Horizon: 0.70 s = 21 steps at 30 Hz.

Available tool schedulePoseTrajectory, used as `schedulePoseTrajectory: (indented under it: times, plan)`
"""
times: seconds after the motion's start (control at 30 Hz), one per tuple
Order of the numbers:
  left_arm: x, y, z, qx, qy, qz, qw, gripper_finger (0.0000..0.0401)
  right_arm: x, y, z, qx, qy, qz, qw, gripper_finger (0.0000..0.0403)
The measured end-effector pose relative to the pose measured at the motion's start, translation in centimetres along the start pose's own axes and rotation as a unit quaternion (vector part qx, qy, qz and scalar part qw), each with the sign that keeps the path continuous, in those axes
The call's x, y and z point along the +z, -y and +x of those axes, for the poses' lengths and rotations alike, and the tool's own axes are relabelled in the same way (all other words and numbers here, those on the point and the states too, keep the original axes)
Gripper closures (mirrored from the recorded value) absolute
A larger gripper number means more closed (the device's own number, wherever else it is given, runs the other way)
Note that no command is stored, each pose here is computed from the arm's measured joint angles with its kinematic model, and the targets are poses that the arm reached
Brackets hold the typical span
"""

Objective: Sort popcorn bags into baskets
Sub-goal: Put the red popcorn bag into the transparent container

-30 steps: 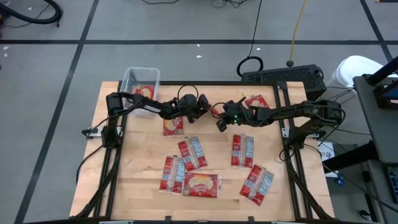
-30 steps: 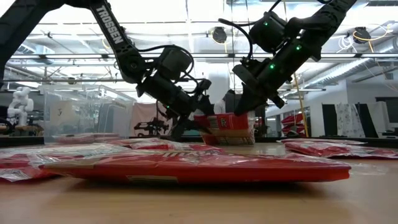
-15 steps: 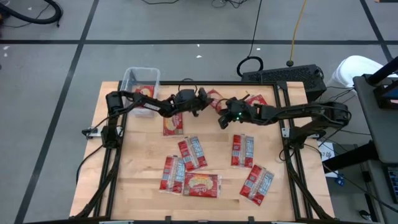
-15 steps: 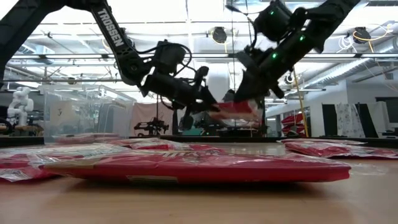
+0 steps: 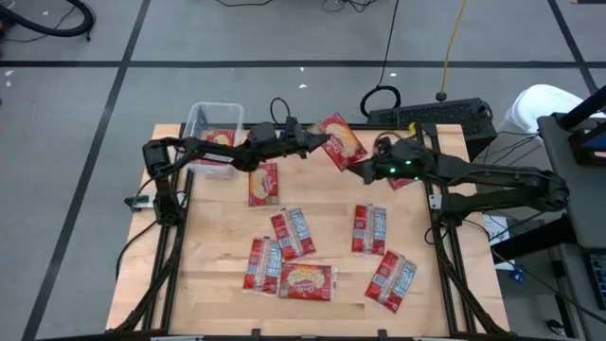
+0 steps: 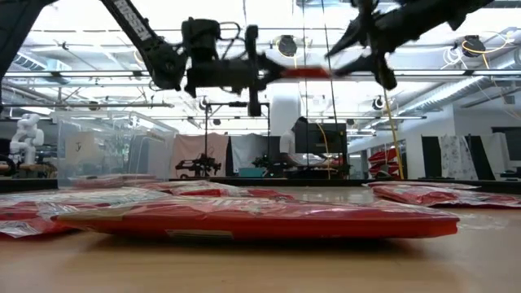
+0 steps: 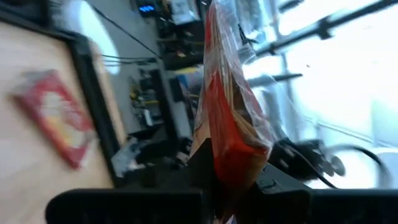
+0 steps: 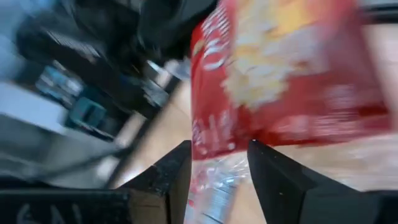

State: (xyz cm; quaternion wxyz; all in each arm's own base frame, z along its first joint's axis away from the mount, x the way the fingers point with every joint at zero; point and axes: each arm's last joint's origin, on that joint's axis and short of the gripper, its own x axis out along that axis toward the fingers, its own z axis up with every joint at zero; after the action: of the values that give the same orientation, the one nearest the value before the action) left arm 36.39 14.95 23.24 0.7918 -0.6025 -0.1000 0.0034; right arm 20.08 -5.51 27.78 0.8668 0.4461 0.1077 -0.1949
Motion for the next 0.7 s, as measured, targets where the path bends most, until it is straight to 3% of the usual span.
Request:
schedulePoseTrajectory:
  times: [0.23,0.4,0.57,0.7]
  plan:
    - [0.3,4.3,-1.3,-0.01,-0.048,0.016,0.999,0.038,1.4,-1.8,-2.6,0.097,0.061,0.089,0.989,0.025]
    - [0.3,6.6,-2.5,0.005,-0.074,0.037,0.997,0.0378,2.1,-2.8,-3.2,0.121,0.064,0.126,0.983,0.025]
    - [0.8,8.2,-3.9,0.031,-0.088,0.05,0.994,0.0376,2.3,-3.6,-3.2,0.162,0.0,0.191,0.968,0.0249]
    - [2.0,9.0,-5.0,0.042,-0.065,0.075,0.994,0.038,1.7,-3.4,-2.9,0.165,-0.069,0.202,0.963,0.0249]
